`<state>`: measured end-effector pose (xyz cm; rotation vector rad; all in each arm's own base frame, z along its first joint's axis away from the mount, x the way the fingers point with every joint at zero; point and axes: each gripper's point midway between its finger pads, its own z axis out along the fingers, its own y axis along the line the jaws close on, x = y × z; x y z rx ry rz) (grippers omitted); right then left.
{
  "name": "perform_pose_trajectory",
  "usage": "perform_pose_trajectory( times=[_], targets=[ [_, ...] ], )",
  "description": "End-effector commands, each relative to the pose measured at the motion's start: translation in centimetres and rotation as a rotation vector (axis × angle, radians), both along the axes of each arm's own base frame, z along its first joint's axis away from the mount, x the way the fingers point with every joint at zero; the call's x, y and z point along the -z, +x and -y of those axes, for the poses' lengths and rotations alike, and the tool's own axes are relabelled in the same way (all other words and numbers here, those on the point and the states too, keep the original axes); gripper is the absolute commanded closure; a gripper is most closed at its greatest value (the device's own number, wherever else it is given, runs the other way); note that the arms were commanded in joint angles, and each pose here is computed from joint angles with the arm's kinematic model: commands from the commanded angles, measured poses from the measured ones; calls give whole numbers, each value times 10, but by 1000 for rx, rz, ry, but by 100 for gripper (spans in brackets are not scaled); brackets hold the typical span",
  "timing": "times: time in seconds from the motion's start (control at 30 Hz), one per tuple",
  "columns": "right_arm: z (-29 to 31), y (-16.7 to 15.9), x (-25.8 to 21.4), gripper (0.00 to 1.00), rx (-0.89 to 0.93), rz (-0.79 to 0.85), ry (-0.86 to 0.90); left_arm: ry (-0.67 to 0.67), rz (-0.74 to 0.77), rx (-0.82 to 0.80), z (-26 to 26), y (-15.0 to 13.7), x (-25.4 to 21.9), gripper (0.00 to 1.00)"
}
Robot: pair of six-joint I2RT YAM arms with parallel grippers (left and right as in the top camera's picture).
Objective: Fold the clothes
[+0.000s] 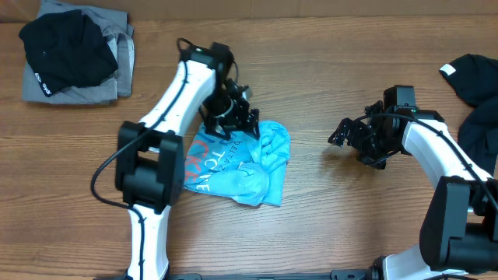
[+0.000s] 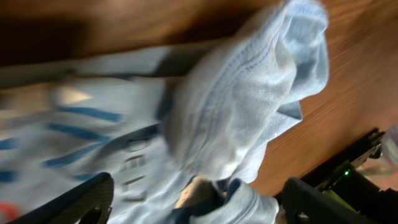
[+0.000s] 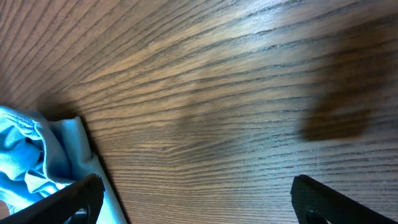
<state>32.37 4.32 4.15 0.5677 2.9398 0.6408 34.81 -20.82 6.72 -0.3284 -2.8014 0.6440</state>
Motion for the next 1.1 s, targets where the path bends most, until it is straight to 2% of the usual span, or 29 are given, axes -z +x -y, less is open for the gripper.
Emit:
perform_pose_trajectory(
  times=[0.0,0.1,0.17,0.2,0.23,0.27,0.37,0.47,0.5,0.67,0.73,1.07],
  targets=[
    [-1,-2,2,0,3,-11,7,25,-56,11,14,-9,17,9],
    [-1,-4,2,0,3,-18,7,27,-60,28,20,-11,25,10],
    [-1,-4,2,0,3,-20,7,18,-39,34,24,-8,27,15],
    [-1,-4,2,0,3,-20,7,15,-33,35,25,-7,27,22],
    [-1,-4,2,0,3,-20,7,10,-21,36,27,-5,27,39],
    [-1,-4,2,0,3,-20,7,7,-14,35,29,-3,28,50],
    [-1,-4,2,0,3,-20,7,-16,-5,35,34,-1,27,68],
    [-1,-4,2,0,3,-20,7,-70,-12,29,42,-1,23,93],
    [-1,-4,2,0,3,-20,7,-97,-11,30,47,-1,21,96],
    [-1,-4,2,0,3,-20,7,-286,-17,64,76,-3,-7,96],
    [-1,-4,2,0,4,-19,7,-312,-5,89,85,-4,-16,96],
    [-1,-3,2,0,25,-22,10,-286,24,176,120,-24,-21,95]
  ],
)
